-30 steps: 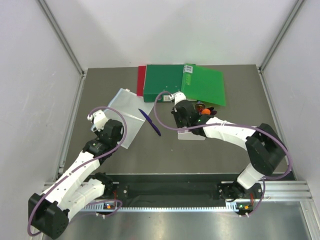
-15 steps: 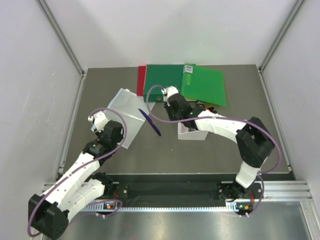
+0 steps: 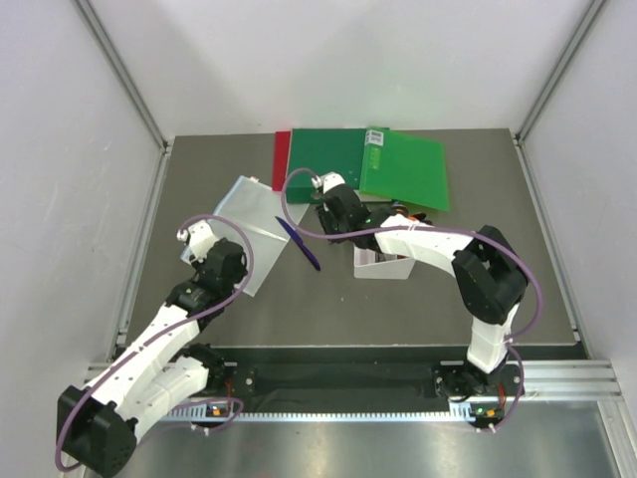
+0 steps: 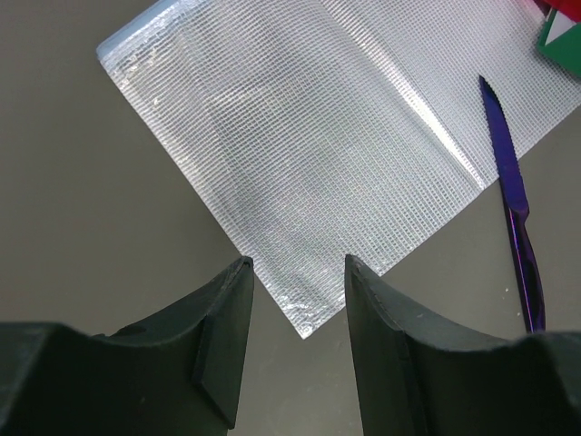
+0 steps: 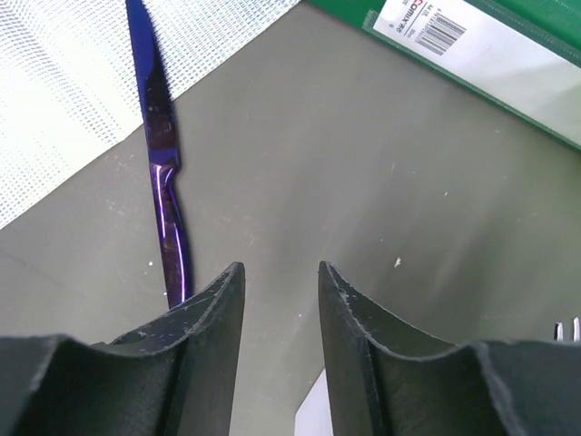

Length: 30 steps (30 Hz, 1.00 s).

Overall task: Sort the eating utensils into containers
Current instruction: Move the knife to the center of the board.

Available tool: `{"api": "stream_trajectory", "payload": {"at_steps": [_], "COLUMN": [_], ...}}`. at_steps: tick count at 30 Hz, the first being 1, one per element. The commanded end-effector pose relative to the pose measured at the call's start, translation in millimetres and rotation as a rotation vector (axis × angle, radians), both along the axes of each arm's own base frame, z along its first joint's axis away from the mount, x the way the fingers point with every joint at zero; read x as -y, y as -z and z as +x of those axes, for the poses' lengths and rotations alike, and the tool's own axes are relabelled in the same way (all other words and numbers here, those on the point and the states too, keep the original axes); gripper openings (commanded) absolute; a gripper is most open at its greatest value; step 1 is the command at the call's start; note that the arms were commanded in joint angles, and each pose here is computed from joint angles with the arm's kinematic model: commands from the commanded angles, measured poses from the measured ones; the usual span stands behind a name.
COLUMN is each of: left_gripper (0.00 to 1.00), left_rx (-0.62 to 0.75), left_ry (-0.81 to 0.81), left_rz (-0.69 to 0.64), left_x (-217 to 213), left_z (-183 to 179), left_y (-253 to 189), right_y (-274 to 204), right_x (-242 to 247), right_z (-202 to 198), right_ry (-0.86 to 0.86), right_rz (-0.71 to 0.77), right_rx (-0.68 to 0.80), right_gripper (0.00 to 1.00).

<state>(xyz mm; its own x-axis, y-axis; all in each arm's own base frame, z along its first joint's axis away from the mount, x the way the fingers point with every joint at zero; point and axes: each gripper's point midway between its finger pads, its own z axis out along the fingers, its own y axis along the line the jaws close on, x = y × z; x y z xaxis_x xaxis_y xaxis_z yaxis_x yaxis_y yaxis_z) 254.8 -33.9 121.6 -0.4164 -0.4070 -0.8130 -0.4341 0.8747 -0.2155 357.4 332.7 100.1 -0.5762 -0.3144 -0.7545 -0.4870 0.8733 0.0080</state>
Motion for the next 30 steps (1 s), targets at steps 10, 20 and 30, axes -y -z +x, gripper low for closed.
{"api": "stream_trajectory", "payload": {"at_steps": [10,20,30], "left_gripper": [0.49,0.49,0.48], "left_rx": [-0.020,-0.073,-0.082], "left_ry": [0.041,0.075,0.078], "left_rz": [-0.008,-0.010,-0.018], "left_x": [10,17,20], "left_z": [7,8,9], "left_y": [13,26,24], "right_y": [-26,-23,-22], "right_x": [-8,-36,-35], "right_z": [-22,-64,-74], "right_ry": [-0.009,-0.084,-0.099], "right_rz": [0.077,0.096,0.128], "right_rx": [0.017,0.017,0.016], "right_gripper": [0.49,0.51,0.52]}}
